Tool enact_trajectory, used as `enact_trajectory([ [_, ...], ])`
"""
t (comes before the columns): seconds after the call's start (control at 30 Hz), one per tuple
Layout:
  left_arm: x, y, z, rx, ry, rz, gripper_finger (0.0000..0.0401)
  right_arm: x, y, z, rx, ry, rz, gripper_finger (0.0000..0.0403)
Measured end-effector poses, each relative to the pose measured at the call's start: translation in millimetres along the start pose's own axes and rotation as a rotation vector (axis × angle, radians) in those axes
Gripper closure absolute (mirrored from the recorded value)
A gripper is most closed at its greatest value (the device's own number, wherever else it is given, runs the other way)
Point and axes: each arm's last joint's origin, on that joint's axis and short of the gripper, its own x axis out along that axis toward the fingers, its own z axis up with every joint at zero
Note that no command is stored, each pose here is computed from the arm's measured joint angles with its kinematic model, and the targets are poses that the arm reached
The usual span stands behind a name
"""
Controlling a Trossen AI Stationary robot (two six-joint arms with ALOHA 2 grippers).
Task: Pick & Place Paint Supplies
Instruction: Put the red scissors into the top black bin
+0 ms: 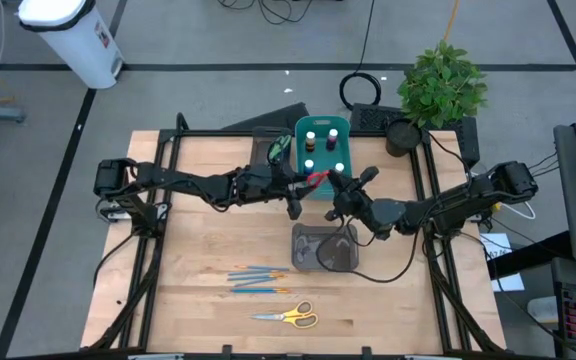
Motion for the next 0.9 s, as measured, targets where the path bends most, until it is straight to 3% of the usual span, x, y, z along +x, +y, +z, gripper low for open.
enact_trajectory([
  [0.13, 0.0, -1.2, -0.3, 0.0, 0.008, -0.043, 0.0207, 0.0, -0.1, 0.7, 0.012, -0.012, 0.008, 0.0387],
  [0.23, -0.1, -1.7, -1.1, 0.001, 0.018, -0.058, 0.0217, 0.0, -0.1, 0.7, 0.012, -0.012, 0.007, 0.0387],
  [0.33, -0.2, -1.5, -4.1, 0.006, 0.05, -0.068, 0.0258, 0.0, -0.2, 0.7, 0.012, -0.011, 0.007, 0.0387],
  [0.5, -0.8, -0.3, -7.2, 0.025, 0.087, -0.057, 0.0369, -0.1, -0.1, 0.7, 0.011, -0.012, 0.007, 0.0387],
  [0.57, -4.6, 1.5, -4.1, 0.05, 0.096, -0.046, 0.0369, -0.2, 0.1, 0.9, 0.02, -0.015, 0.011, 0.0383],
  [0.7, -20.7, 4.2, 9.8, 0.102, 0.098, 0.033, 0.0362, -1.8, 0.7, 0.9, 0.039, -0.002, 0.0, 0.0365],
  [0.9, -51.0, 21.3, 31.2, 0.219, 0.112, 0.352, 0.0366, -4.5, -2.1, 0.3, 0.035, 0.056, -0.065, 0.0338],
])
